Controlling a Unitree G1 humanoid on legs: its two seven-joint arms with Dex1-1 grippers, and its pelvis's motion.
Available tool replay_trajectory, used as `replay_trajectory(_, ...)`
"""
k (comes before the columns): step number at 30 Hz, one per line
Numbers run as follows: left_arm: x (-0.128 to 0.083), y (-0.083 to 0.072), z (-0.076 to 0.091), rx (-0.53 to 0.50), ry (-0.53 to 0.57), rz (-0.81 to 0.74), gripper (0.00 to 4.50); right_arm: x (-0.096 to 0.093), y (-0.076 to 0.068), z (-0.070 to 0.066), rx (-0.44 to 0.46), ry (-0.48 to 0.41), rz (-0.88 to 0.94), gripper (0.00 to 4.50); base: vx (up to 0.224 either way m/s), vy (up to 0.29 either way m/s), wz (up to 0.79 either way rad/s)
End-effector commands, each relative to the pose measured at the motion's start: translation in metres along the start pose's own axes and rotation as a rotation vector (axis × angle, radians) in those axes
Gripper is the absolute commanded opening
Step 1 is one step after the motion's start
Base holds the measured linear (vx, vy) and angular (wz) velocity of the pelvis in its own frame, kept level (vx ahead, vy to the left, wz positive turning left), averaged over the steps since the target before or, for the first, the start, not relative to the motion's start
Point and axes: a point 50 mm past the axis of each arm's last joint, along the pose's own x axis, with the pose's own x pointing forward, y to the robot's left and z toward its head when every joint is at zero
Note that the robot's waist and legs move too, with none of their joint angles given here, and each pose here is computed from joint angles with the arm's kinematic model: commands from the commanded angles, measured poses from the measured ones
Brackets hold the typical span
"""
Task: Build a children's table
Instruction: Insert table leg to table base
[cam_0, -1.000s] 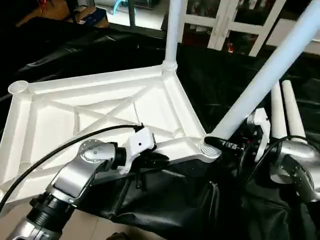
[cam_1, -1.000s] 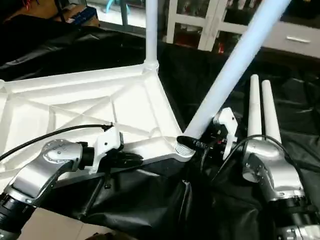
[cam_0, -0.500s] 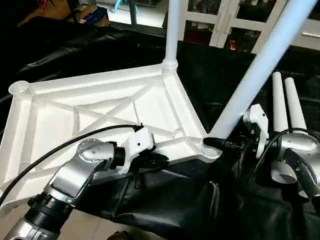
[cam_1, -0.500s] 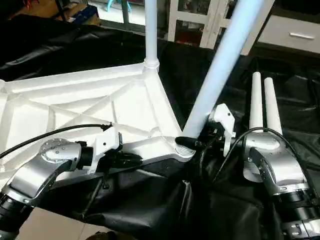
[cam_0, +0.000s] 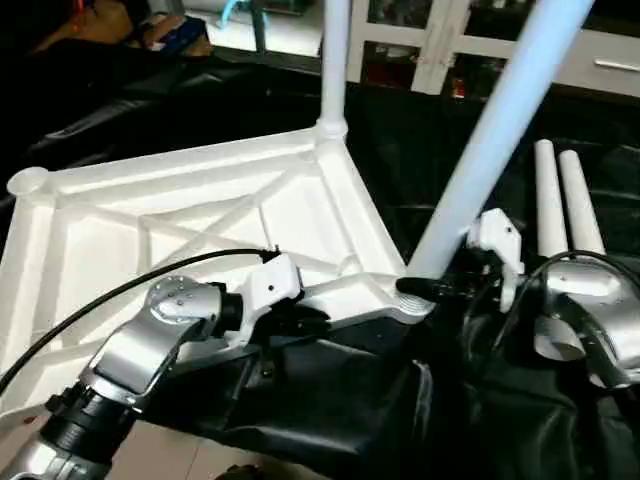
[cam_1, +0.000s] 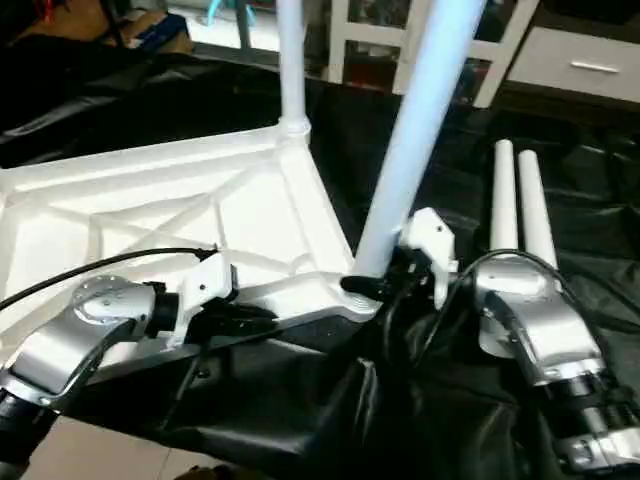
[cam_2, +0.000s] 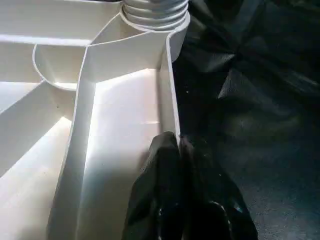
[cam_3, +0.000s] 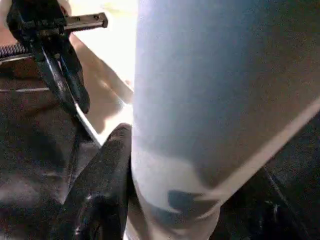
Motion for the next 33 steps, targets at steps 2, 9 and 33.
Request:
replay_trajectory(2, 0.008, -0.009, 0.017, 0.062, -0.055, -0.089, 0.00, 0.026, 0.032, -0.051, -0.046, 0.296, 0.098, 1.93, 0.000, 0.000, 0.00)
replay_trajectory(9, 0.008, -0.009, 0.016, 0.062, -0.055, -0.088, 0.00, 0.028, 0.030, -0.053, -0.011, 0.227, 0.024, 1.93, 0.000, 0.000, 0.00)
replay_trajectory(33, 0.007, -0.009, 0.018, 0.061, -0.053, -0.109, 0.00, -0.001, -0.002, -0.065, 0.565, -0.079, -0.339, 1.93, 0.000, 0.000, 0.00)
